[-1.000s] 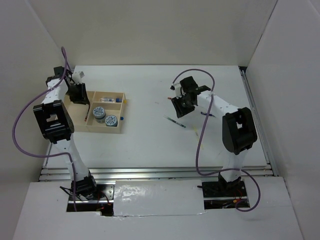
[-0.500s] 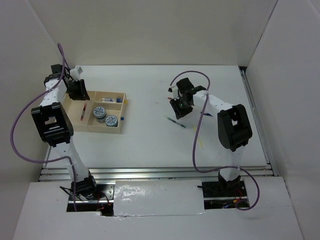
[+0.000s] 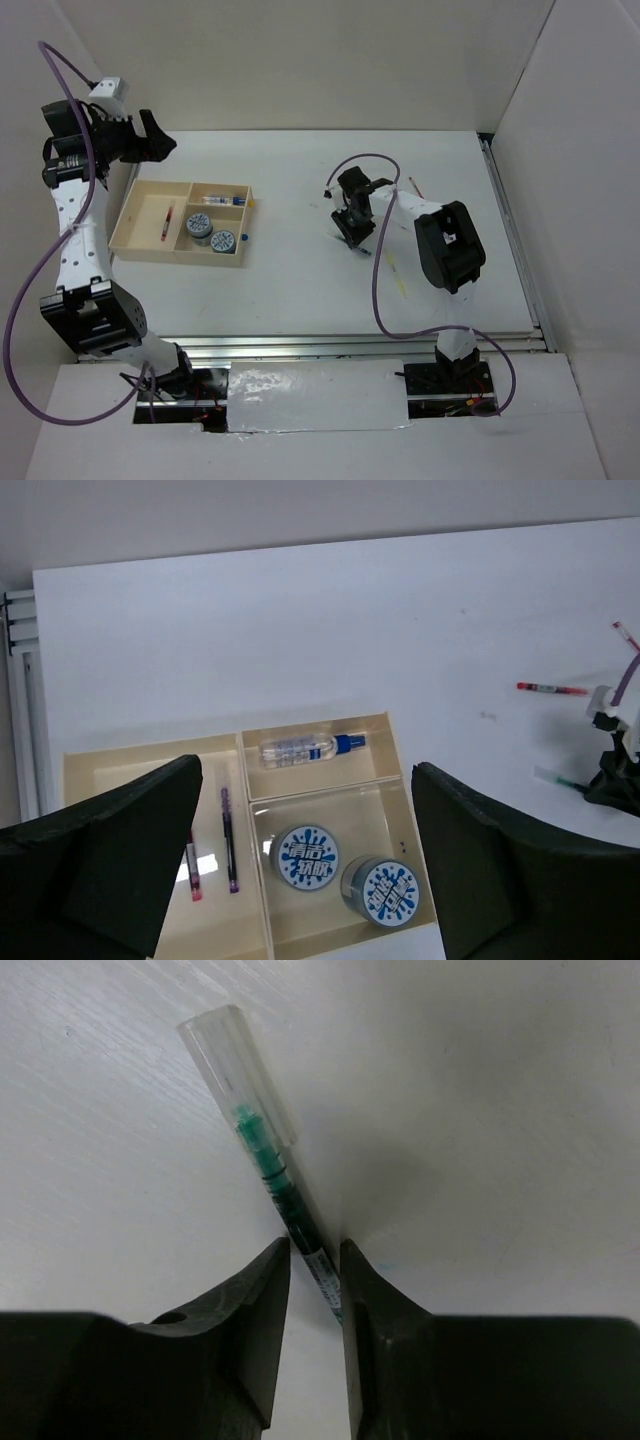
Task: Sort the stationery into containers
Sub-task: Pick up the pen from the center of the board.
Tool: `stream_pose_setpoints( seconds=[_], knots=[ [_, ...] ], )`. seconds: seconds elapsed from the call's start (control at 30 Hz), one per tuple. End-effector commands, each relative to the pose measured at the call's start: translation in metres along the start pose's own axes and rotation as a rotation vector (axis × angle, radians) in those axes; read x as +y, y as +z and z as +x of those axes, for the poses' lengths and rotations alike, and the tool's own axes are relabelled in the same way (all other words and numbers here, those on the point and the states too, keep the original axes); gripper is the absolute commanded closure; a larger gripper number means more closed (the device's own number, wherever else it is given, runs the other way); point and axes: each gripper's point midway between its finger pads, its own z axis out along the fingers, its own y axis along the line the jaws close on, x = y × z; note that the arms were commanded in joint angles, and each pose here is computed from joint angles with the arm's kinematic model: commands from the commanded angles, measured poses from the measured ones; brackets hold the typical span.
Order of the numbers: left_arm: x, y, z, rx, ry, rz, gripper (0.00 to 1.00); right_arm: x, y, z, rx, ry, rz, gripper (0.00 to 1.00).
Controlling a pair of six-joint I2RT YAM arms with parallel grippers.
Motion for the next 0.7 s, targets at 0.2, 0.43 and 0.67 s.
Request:
stream_pose_setpoints(
  seconds=[0.2,0.43,0.67],
  knots=[
    [-0.083,-0.064,-0.042,-0.339,0.079,0.242,0.01,0.018,-0.042,-0.017,-0.107,-0.030,-0.050,0.98],
    [-0.199,-0.049,0.013,-0.198,-0.008,0.510,0.17,0.074,-0.197,-0.078,-0.541,-0.016,-0.325,1.00],
    [-0.282,-0.047,0.041,-0.152,-0.237,0.776,0.23,0.118,-0.302,-0.084,-0.773,-0.070,-0.562,1.00]
  ],
)
